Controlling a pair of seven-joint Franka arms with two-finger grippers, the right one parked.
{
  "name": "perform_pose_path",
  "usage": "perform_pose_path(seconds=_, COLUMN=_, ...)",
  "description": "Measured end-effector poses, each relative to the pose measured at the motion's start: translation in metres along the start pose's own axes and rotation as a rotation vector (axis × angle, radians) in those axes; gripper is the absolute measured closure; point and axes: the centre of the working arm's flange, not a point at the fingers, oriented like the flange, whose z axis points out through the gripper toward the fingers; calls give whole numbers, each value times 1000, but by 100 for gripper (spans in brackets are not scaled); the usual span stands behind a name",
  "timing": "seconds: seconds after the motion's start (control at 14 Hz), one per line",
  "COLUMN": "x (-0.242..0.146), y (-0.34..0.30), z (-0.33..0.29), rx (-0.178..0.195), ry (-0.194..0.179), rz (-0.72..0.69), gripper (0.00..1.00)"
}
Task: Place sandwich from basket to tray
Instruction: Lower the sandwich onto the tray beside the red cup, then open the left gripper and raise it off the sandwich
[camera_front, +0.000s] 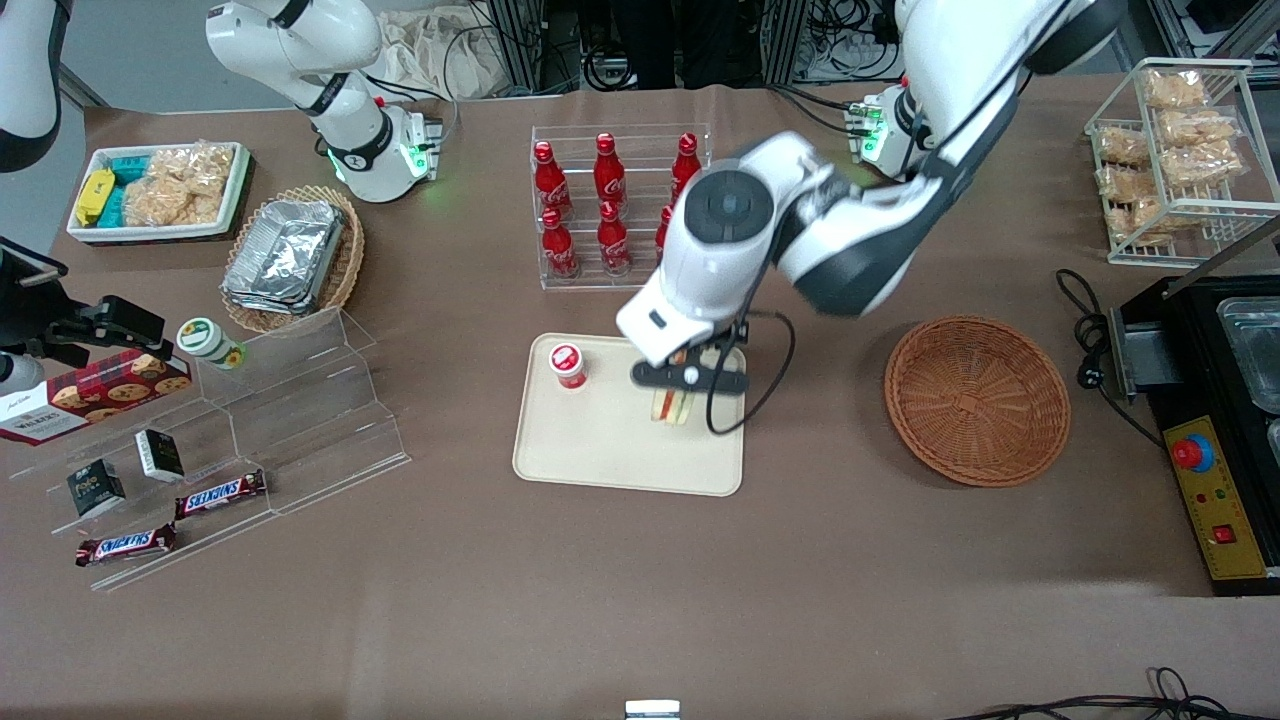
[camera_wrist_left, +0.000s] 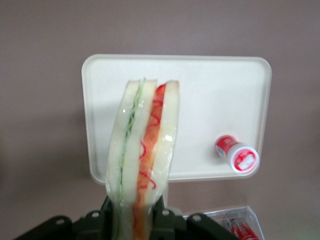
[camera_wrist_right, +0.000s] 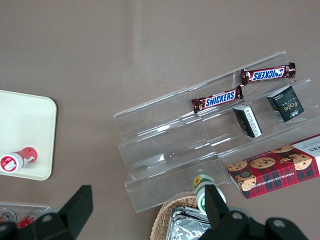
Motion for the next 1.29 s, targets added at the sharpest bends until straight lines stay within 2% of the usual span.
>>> perform_pose_path(seconds=0.21, x=36, y=-37, z=74, rx=19, ry=-55, rz=-68, gripper=67)
perform_pose_path(seconds=0.5, x=56, y=-59, z=135, rx=-3, ry=-75, rz=-109, gripper=67)
perform_pose_path(seconds=0.71, x=57, y=-60, z=147, rx=-8, ry=-82, rz=-113, gripper=66)
perform_pose_path(seconds=0.79, x=58, y=-59, z=150, rx=-14, ry=-78, rz=-114, gripper=60)
perform_pose_path(seconds=0.86, x=58, y=-58, z=151, rx=-17, ry=-77, rz=-114, gripper=60)
perform_pose_path(seconds=1.07, x=57, y=-56, z=152, rx=-20, ry=-75, rz=-116, gripper=36)
perform_pose_path(seconds=1.29, x=59, y=-56, z=149, rx=-23, ry=-69, rz=-140, gripper=5)
